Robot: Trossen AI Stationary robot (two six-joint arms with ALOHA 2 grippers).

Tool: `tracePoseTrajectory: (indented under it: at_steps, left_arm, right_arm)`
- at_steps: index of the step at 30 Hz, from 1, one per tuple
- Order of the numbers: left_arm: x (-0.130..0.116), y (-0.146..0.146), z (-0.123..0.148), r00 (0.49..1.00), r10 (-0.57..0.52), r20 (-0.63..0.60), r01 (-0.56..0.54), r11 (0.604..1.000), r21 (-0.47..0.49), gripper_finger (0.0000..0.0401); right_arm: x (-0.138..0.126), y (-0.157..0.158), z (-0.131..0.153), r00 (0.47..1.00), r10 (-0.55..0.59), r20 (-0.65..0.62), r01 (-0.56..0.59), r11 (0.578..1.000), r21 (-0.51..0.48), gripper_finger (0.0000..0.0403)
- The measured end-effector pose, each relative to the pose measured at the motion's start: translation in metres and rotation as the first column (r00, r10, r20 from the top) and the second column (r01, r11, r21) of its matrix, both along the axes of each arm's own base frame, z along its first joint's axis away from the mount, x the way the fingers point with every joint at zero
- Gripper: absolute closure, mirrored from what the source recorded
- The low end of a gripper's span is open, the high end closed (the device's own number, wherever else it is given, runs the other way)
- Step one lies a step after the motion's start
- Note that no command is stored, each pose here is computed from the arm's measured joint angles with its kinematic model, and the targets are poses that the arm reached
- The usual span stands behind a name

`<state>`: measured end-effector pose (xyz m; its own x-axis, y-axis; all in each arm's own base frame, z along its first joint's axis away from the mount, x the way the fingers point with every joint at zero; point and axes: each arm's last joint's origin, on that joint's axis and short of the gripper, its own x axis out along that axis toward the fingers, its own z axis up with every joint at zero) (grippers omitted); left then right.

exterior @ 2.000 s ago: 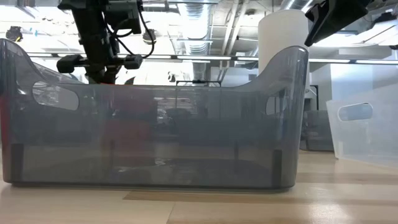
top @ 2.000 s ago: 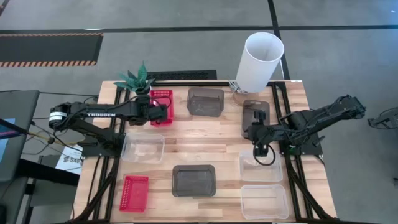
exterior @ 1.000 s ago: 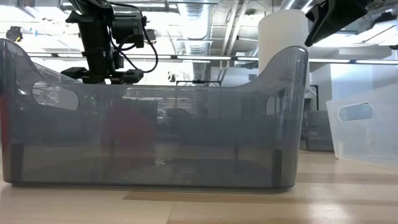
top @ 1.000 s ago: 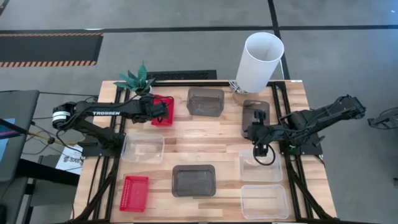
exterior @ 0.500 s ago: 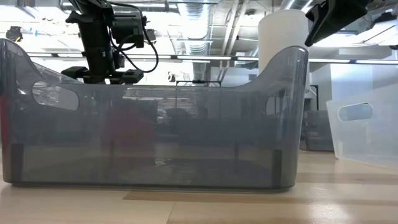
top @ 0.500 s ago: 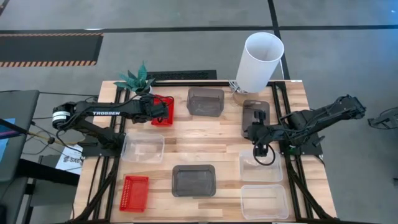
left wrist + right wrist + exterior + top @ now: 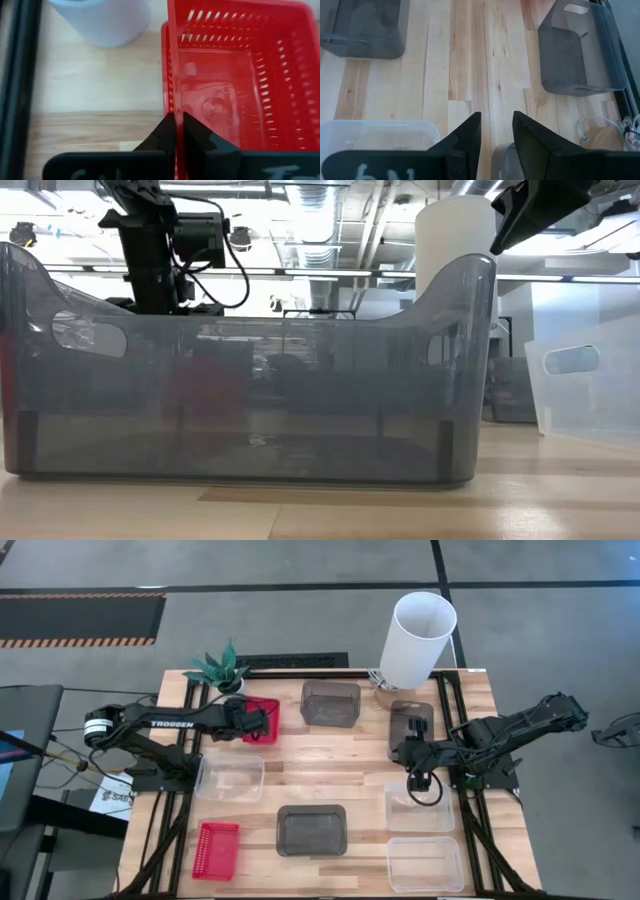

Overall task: Stack baskets by color
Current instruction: Stack the middle red bin on the top red bin, then stack the middle transparent bin on the left transparent bin

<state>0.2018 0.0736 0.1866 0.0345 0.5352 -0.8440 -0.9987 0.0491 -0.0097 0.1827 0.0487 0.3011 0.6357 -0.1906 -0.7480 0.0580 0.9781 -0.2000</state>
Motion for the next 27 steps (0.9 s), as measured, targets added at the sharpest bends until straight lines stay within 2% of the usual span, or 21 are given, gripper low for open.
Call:
tracePoseTrajectory:
  at_steps: [5, 15, 21, 24, 27]
  left_arm:
    - [-0.001, 0.000, -0.005, 1.000, -0.002, 0.015, 0.002, 1.000, -0.005, 0.0373]
    - [0.001, 0.000, 0.002, 0.997, -0.070, -0.013, 0.070, 0.997, 0.012, 0.0229]
    - [0.011, -0.003, 0.036, 0.973, -0.222, 0.061, 0.222, 0.975, 0.006, 0.0176]
    - [0.015, -0.010, 0.052, 0.939, -0.326, 0.107, 0.328, 0.945, -0.004, 0.0164]
    - [0.020, -0.020, 0.065, 0.887, -0.439, 0.140, 0.446, 0.895, -0.016, 0.0162]
  right_arm:
    - [0.000, 0.000, 0.000, 1.000, 0.000, 0.000, 0.000, 1.000, 0.000, 0.0271]
    - [0.000, 0.000, 0.000, 1.000, 0.000, 0.000, 0.000, 1.000, 0.000, 0.0271]
    - [0.000, 0.000, 0.000, 1.000, 0.001, -0.005, -0.001, 1.000, -0.002, 0.0269]
    - [-0.001, 0.000, 0.000, 1.000, 0.001, -0.008, -0.001, 1.000, -0.003, 0.0269]
    - [-0.001, 0.000, 0.000, 1.000, 0.001, -0.008, -0.001, 1.000, -0.003, 0.0271]
